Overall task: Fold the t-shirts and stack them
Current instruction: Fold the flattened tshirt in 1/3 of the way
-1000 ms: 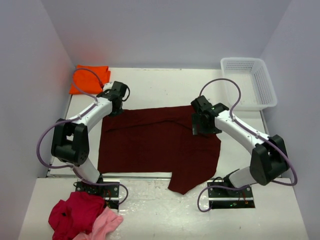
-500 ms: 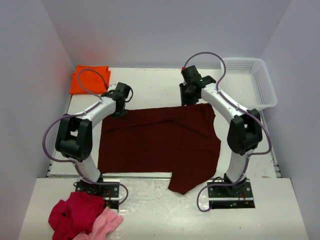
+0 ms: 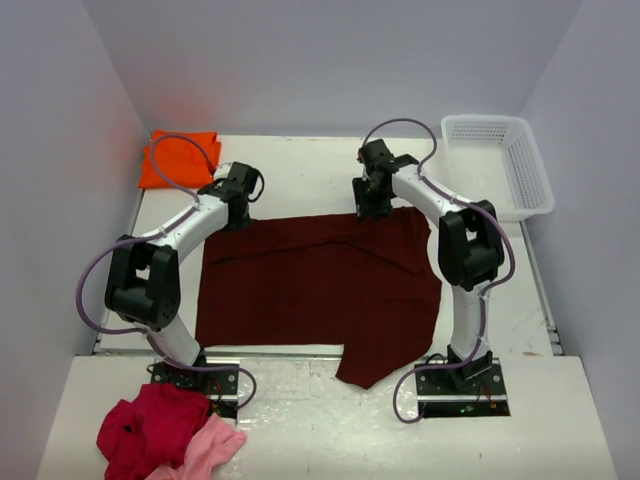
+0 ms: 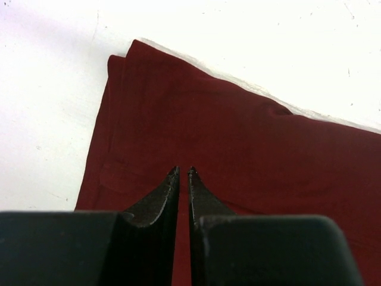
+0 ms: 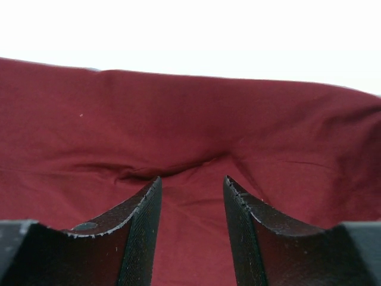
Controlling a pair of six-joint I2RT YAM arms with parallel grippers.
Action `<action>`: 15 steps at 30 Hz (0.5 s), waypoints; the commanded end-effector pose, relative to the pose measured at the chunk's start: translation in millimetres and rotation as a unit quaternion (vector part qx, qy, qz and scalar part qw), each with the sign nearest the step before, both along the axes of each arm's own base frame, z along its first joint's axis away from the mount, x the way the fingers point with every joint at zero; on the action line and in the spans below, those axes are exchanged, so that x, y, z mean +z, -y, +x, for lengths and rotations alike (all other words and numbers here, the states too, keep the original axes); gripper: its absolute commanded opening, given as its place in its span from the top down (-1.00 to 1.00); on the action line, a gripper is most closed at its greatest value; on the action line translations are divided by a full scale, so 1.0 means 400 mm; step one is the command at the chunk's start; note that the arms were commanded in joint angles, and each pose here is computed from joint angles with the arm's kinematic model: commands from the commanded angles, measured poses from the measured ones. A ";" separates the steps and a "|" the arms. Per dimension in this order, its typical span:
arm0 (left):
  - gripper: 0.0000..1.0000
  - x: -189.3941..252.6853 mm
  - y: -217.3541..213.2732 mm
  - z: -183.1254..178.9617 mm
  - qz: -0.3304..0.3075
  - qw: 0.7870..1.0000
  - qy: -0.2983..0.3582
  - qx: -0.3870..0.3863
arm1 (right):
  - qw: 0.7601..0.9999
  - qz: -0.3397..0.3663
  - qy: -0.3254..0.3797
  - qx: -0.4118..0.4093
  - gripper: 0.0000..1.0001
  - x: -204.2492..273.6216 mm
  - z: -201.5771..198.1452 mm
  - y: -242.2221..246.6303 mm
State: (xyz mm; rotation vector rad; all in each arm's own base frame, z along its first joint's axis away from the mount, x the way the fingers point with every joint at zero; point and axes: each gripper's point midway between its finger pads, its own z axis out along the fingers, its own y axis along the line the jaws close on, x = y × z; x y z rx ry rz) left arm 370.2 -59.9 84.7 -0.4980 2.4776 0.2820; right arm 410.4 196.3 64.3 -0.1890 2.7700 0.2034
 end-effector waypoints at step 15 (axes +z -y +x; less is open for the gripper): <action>0.77 0.047 0.024 0.033 -0.018 0.999 0.037 -0.018 | 1.000 -0.019 -0.011 -0.021 0.23 -0.083 0.031 0.068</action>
